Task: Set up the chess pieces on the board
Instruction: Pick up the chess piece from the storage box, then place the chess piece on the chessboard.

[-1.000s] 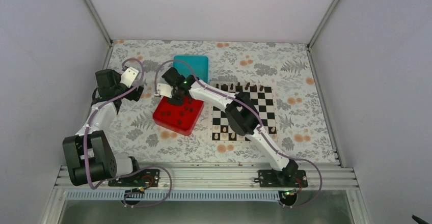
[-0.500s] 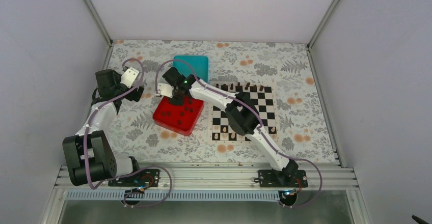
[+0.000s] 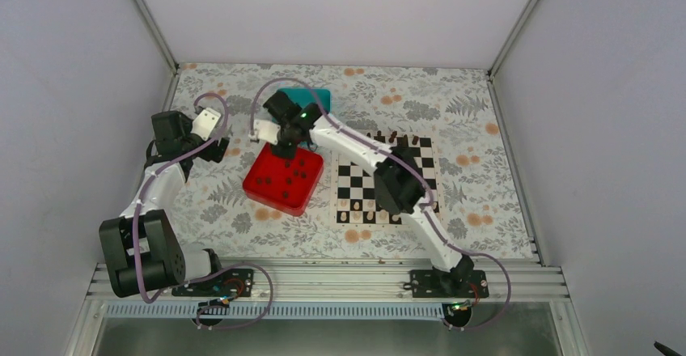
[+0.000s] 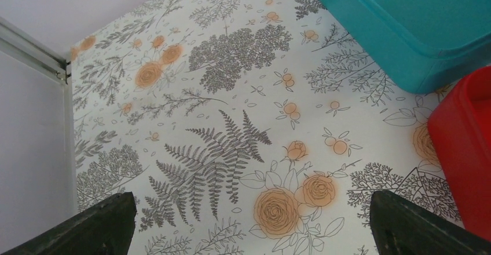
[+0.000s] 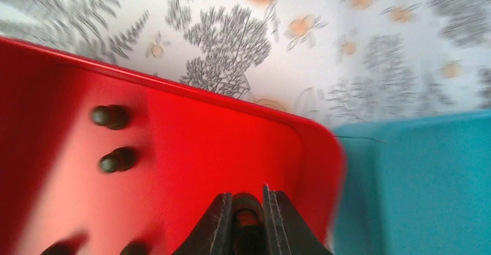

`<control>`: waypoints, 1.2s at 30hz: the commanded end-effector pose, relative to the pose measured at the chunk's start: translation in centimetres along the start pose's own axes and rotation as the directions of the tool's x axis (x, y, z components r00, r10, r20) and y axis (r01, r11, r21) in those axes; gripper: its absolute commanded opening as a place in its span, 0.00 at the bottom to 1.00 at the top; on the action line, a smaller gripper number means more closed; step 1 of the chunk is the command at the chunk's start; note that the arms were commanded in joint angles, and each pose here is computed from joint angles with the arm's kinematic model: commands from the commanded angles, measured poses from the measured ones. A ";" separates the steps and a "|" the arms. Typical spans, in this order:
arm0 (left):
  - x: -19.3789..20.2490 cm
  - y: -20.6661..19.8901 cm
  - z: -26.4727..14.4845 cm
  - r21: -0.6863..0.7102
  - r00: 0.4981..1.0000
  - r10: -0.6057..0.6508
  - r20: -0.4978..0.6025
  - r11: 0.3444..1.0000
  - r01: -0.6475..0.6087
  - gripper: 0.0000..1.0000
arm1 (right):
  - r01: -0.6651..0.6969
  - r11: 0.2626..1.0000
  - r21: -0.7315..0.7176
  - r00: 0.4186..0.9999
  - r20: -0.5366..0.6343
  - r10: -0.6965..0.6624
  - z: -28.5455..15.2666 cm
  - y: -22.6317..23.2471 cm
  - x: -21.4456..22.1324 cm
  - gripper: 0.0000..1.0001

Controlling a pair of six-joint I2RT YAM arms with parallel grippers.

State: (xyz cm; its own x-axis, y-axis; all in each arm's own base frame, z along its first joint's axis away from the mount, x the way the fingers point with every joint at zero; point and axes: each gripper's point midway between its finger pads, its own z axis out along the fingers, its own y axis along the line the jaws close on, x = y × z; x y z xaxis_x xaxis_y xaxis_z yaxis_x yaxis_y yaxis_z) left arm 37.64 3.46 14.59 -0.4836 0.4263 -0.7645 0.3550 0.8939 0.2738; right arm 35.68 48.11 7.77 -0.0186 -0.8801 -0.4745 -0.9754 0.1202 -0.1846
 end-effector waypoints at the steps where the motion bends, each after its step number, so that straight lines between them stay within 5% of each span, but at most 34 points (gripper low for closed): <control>1: -1.6 0.4 -0.9 0.005 0.999 -0.010 0.045 1.000 0.010 1.00 | -0.072 0.997 0.011 0.978 0.199 0.068 -12.6 -3.1 -3.7 0.04; 7: -2.5 0.6 -1.4 0.005 0.998 -0.027 0.059 1.000 0.027 1.00 | -0.226 0.971 0.074 0.954 0.219 0.206 -19.7 -8.3 2.2 0.04; 16: -2.7 1.1 -1.1 -0.014 0.995 -0.074 0.071 0.997 0.075 1.00 | -0.519 0.806 0.285 0.854 0.212 0.475 -27.2 -15.8 20.4 0.04; 24: -2.3 1.8 -0.5 -0.043 0.992 -0.106 0.065 0.993 0.109 1.00 | -0.634 0.693 0.344 0.765 0.147 0.627 -24.7 -15.0 32.5 0.04; 36: -1.7 2.5 -0.5 -0.097 0.991 -0.122 0.058 0.987 0.127 1.00 | -0.683 0.636 0.359 0.704 0.091 0.705 -22.0 -15.0 39.3 0.04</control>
State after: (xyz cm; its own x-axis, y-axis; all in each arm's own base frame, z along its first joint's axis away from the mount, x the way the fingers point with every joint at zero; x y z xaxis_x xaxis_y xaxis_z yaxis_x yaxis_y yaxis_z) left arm 38.71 4.32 16.49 -0.4856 0.3196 -0.8137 0.2494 0.9427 0.2215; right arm 43.57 3.07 12.19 -0.6826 -0.4933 -0.5392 -0.5396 0.8378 -0.0833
